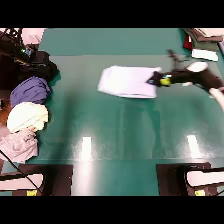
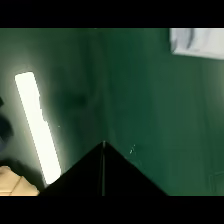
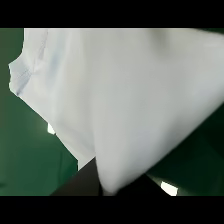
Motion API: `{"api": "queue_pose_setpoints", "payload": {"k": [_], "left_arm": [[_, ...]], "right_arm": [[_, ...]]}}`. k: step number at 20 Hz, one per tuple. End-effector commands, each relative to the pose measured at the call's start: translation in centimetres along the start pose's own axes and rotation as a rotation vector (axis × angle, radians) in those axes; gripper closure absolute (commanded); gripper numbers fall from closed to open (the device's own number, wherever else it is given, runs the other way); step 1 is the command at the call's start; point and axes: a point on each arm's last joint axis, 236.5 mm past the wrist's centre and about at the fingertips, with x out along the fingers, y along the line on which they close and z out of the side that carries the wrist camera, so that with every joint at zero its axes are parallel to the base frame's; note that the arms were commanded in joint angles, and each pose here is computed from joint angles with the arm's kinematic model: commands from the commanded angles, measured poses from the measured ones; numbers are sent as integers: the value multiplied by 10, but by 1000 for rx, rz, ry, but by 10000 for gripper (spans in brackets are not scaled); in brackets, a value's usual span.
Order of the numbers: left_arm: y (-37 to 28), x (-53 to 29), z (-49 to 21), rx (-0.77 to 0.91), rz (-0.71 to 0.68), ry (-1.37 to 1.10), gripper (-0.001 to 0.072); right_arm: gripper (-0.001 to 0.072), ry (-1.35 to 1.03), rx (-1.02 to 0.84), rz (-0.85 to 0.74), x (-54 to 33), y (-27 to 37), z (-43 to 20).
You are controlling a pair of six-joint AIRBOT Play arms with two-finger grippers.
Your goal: Fold the shirts.
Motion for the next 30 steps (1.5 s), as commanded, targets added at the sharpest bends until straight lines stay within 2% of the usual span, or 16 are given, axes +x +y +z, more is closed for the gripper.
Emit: {"api": "queue_pose_setpoints", "payload": {"k": [1,5,8,13,16,17,19,20,21,22,24,26,28,30], "left_arm": [[0,0,2,-3,0,-7,685],[-5,0,5,-31,-23,-23,685],[-12,-1,7,-35,-52,-29,685],[-13,-1,6,-35,-57,-24,686],[-13,-1,6,-32,-57,-24,685],[-13,-1,6,-32,-57,-24,685],[-13,-1,5,-22,-57,-22,685],[-13,-1,5,-22,-57,-20,685],[-13,-1,5,-16,-57,-21,685],[-13,-1,5,-3,-57,-21,685],[-14,-1,5,1,-57,-23,685],[-13,-1,6,1,-56,-28,685],[-13,-1,7,1,-56,-29,685],[-13,-1,8,1,-55,-35,685]], "right_arm": [[699,-225,181,-154,-100,-97,17],[700,-511,409,-330,-207,-192,3],[699,-595,537,-396,-249,-232,-29],[698,-483,596,-490,-255,-255,-72],[689,-325,600,-564,-253,-261,-108],[649,-257,577,-616,-258,-265,-122],[501,-90,521,-764,-284,-276,-154],[365,-19,499,-841,-302,-280,-166],[296,31,484,-902,-320,-282,-173],[262,71,475,-955,-337,-282,-178],[253,25,510,-995,-360,-275,-164],[262,-116,525,-891,-356,-253,-124],[262,-215,461,-673,-325,-206,-72],[263,-198,358,-450,-282,-139,-38]]}}
